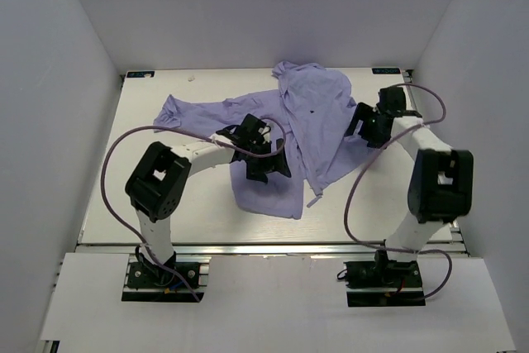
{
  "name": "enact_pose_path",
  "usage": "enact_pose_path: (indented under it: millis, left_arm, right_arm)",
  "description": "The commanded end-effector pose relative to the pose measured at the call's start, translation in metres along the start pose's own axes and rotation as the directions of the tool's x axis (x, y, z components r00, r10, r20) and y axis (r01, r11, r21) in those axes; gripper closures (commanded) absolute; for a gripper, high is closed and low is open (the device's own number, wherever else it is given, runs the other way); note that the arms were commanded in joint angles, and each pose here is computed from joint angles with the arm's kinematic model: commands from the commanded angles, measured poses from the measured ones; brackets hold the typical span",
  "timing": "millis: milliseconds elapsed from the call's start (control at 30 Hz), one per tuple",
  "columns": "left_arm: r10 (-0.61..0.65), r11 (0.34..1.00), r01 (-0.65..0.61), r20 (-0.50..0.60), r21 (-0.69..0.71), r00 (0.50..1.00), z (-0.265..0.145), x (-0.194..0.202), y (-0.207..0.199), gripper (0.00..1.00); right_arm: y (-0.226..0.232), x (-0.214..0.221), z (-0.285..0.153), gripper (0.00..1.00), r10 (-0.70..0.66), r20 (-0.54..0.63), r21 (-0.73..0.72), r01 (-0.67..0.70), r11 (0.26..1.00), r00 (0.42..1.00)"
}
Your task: Zip up the jacket
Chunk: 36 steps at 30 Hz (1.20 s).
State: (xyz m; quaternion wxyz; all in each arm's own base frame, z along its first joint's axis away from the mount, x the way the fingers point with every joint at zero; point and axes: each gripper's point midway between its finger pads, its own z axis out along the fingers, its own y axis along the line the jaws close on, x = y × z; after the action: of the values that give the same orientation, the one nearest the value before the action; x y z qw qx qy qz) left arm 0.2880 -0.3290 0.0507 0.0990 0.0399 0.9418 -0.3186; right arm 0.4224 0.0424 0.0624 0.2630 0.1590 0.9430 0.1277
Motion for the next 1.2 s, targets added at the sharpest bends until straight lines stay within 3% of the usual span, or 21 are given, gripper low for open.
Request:
enact_pose_path:
  millis: [0,33,200,400,667,933,1167]
  left_arm:
    - [-0.019,1.0,0.021,0.121,-0.012,0.992,-0.039,-0.022,-0.01,0.02]
    - [-0.015,0.999,0.02,0.142,-0.029,0.99,-0.046,-0.024,-0.01,0.02]
    - [-0.004,0.996,0.028,0.277,-0.082,0.961,-0.101,-0.026,-0.013,0.02]
    - [-0.029,0.986,0.081,0.327,-0.148,0.945,-0.128,0.003,0.014,0.02]
    - [-0.063,0.956,0.158,0.354,-0.248,0.933,-0.145,0.041,0.058,0.02]
    - [-0.059,0.951,0.167,0.375,-0.261,0.925,-0.149,0.04,0.061,0.02]
    - [-0.061,0.95,0.167,0.368,-0.262,0.928,-0.147,0.04,0.061,0.02]
  right_arm:
    - [0.031,0.022,-0.059,0.11,-0.131,0.032,-0.067,0.133,0.989,0.991]
    - [0.037,0.027,-0.076,0.11,-0.148,0.063,-0.079,0.153,0.985,0.987]
    - [0.067,0.114,-0.088,0.11,-0.258,-0.008,-0.207,0.251,0.946,0.966]
    - [0.095,0.158,-0.083,0.11,-0.34,-0.056,-0.316,0.306,0.898,0.939]
    - [0.112,0.16,-0.052,0.11,-0.371,-0.08,-0.35,0.323,0.879,0.925]
    - [0.124,0.172,-0.026,0.11,-0.378,-0.122,-0.408,0.301,0.862,0.918]
    - [0.148,0.179,-0.033,0.11,-0.401,-0.114,-0.524,0.288,0.801,0.909]
